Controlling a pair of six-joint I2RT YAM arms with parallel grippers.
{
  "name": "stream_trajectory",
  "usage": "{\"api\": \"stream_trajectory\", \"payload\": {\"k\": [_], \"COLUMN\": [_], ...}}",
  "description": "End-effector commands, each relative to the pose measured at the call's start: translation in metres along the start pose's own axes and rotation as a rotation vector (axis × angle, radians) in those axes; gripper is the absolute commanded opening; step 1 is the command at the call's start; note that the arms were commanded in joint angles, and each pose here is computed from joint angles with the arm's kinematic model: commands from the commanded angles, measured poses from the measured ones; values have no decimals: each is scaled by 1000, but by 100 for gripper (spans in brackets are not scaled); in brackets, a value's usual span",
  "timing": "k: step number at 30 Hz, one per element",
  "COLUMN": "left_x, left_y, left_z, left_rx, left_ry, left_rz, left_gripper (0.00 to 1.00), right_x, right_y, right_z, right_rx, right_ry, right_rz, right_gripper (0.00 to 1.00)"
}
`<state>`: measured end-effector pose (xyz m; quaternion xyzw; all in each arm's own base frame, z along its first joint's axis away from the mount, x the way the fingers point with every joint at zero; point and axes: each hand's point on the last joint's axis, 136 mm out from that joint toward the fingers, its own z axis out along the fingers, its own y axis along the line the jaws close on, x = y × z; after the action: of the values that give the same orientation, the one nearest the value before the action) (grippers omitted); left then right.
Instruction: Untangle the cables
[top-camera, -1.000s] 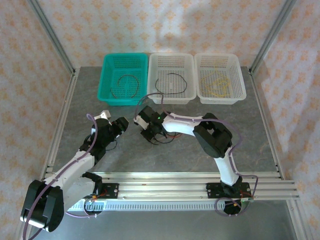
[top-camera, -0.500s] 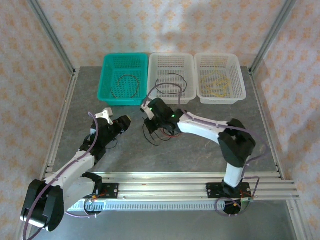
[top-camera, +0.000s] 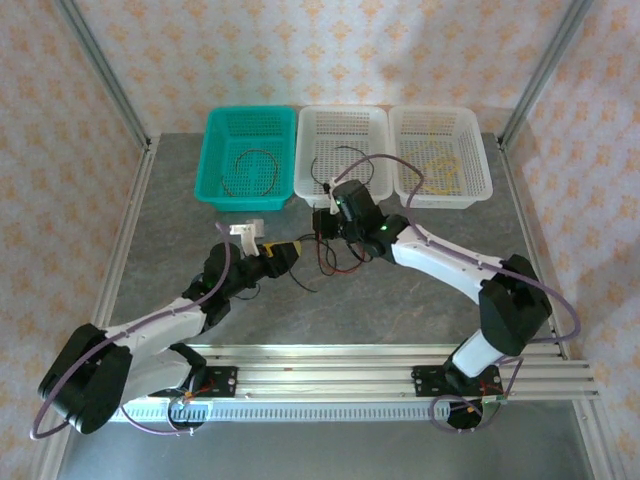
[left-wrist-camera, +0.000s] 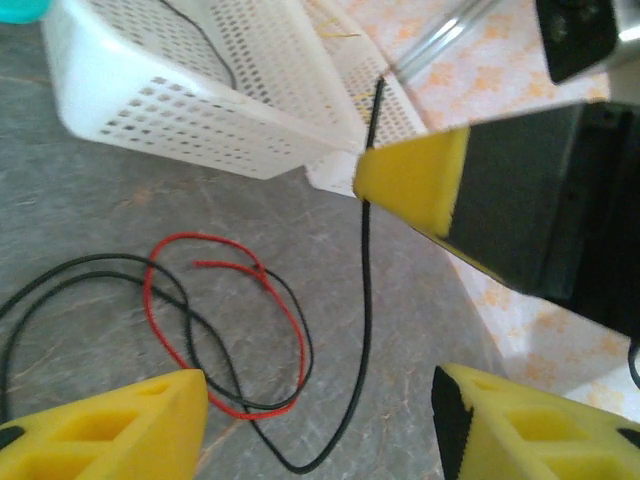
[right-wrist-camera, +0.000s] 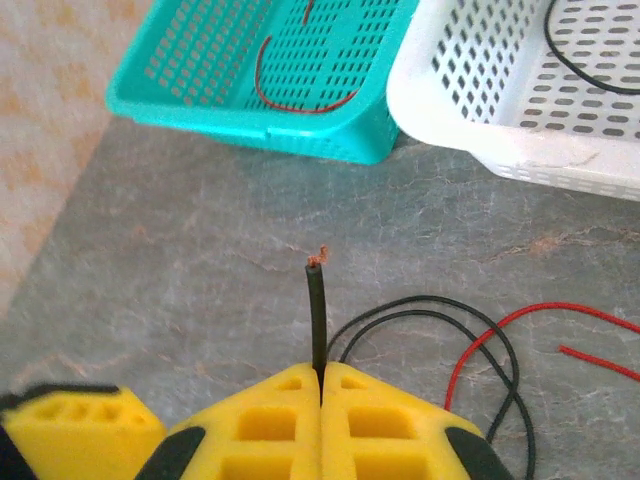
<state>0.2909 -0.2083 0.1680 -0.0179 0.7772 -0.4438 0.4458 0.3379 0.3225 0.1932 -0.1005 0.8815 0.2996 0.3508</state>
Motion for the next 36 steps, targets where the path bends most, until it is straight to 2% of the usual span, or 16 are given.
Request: {"api": "stream_trajectory", "payload": {"k": [1,10,16,18,26,30,34,36], "left_x": [-8,14,26,30,36,34,23,16], "left_y": [-29,-35,-24,-22,-14,-16,-27,-33], "left_z": [5,33,51,56,64,66,65,63], "left_rx": [127,155,118,114,88,83,85,74], "left_ry": [-39,13,38,53,70,70,72,74], "left_rz": [58,58,63,67,70,71,83,99], "left_gripper": [63,64,57,53,15,0,0,0], "right_x": [-14,-17,-17,-18,-19,-23,-34,-39], "right_y": [-1,-7,-5,-5,-11,-15,-35,-47], "right_z": [-11,-12,-13,-13,-15,-20,-40,-55], "right_rx": [-10,-34,-44,-44,-9,11,129,189], "right_ry": [-56,-53,-49,-50,-62,-84,-173,-230], "right_rz": [151,272,289,290,287,272,250,243], "right_gripper": [0,0,0,0,0,0,1,16]}}
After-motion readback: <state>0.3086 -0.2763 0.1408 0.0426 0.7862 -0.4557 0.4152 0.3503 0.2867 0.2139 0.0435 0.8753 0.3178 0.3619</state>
